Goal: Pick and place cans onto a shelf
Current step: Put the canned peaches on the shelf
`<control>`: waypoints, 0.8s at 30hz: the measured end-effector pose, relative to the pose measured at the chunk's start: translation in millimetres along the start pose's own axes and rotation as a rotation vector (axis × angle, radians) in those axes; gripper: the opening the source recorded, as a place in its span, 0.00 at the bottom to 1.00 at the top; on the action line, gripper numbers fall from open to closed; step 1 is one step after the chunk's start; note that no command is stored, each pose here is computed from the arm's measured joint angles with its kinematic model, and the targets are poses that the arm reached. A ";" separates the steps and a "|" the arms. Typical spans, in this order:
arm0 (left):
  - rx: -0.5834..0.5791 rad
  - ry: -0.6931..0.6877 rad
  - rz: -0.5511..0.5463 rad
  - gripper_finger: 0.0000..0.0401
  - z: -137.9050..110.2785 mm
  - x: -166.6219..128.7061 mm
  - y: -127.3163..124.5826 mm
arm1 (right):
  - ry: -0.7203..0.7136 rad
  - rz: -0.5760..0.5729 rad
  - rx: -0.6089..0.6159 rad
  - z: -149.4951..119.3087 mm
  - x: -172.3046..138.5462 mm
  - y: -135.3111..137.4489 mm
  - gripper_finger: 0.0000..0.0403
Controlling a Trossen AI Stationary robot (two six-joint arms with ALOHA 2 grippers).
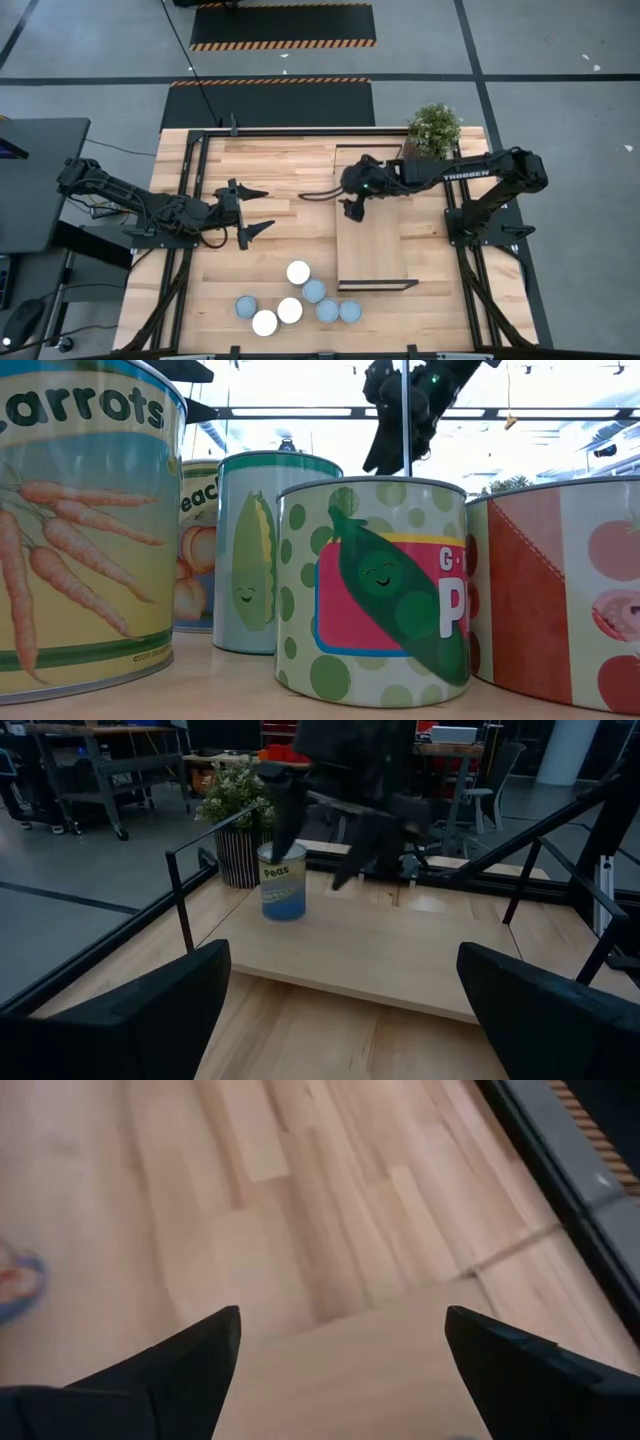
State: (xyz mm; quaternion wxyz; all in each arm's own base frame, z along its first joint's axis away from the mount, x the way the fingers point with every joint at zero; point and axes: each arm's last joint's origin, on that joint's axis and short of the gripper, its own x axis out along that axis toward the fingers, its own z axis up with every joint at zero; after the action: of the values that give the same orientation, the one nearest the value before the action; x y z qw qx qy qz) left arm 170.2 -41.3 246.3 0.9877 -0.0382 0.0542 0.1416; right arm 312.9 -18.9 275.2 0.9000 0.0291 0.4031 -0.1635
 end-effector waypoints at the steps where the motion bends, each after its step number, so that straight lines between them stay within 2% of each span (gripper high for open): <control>1: 0.000 0.000 0.000 0.99 0.0 0.0 0.0 | -0.007 0.010 -0.007 0.2 -0.8 3.5 0.89; 9: 0.006 0.008 0.001 0.99 -1.7 2.0 -1.1 | -0.080 0.106 -0.098 0.9 -5.8 37.5 0.89; 19: 0.011 0.005 0.028 0.99 -4.6 11.7 -1.3 | -0.145 0.278 -0.139 0.2 19.0 79.2 0.89; 24: 0.013 0.013 0.036 0.99 -6.2 14.3 -1.4 | -0.125 0.291 -0.172 5.9 23.1 89.7 0.89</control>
State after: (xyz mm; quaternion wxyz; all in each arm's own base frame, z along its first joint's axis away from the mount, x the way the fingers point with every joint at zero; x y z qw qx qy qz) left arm 183.6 -39.3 238.6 0.9849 -0.0317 0.0623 0.1587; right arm 360.0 58.5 255.1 0.9366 -0.0001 0.3504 0.0019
